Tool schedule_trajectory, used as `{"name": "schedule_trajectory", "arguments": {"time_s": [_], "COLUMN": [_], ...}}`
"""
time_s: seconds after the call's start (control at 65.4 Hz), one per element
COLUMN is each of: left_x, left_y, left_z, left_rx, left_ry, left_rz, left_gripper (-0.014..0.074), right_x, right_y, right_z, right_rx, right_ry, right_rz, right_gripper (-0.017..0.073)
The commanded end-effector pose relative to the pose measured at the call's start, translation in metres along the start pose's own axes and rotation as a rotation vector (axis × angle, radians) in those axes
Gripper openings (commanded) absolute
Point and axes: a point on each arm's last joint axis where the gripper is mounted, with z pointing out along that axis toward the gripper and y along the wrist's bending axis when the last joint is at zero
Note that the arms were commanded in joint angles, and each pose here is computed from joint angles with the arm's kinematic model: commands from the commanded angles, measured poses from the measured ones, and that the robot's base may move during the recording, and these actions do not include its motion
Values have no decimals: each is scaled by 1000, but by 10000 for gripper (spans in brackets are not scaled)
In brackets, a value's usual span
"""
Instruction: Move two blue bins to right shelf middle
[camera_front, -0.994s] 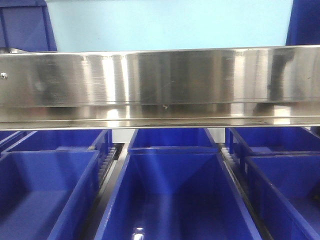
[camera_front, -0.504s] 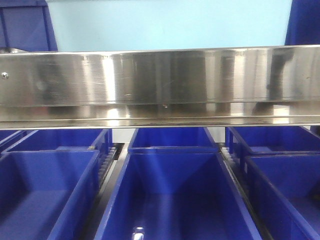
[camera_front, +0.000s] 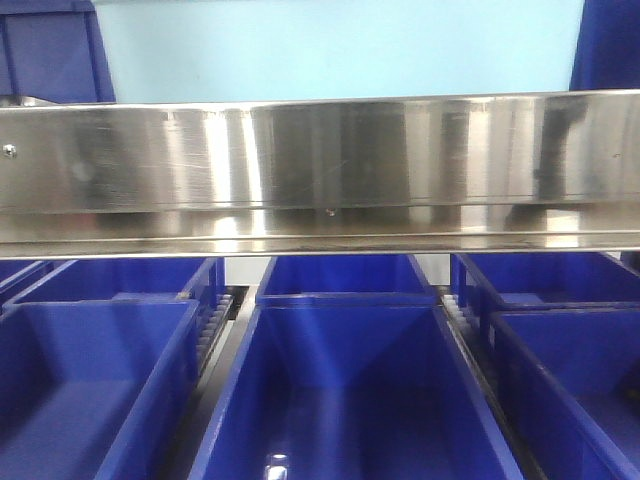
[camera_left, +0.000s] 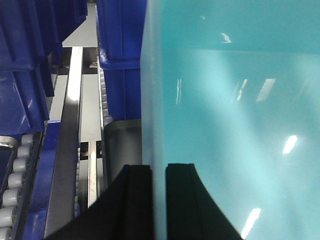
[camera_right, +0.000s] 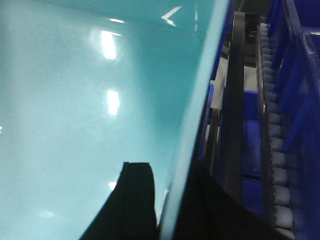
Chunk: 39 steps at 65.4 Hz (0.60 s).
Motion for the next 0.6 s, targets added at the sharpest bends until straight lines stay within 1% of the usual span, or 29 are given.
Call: {"name": "schedule_trajectory", "arguments": {"time_s": [0.0,0.138,0.229,0.29,0.336,0.504,0.581], "left_x": [-11,-11,-9,-6,-3,9,12], "left_y": [-5,-6,-7,-7,-6,-5,-4], "left_z": [-5,-5,-6,-8,-9,-10,-10], "left_rx": [51,52,65,70,65,40,31], "left_ry": [-90,-90,-67,-22,16,142,175], "left_rz": [-29,-31,-52,-71,-74,-77,-74], "left_gripper": [-111,-111,-111,-111,-111,-111,-111], "right_x": [-7,-7,-5,-4,-2,0,1], "right_y": [8,8,8,8,8,8,8], "right_z": [-10,-10,-10,-10,-10,-10,-8], "right_rx": [-52,-52,-53,-55,-56,-56,-56], "right_ry": [-58,-59,-36,-16,2,28,33], "right_rz": [-1,0,-1,-2,-2,-4,-4], "right_gripper": [-152,-152,-152,-152,-152,-152,-152]}}
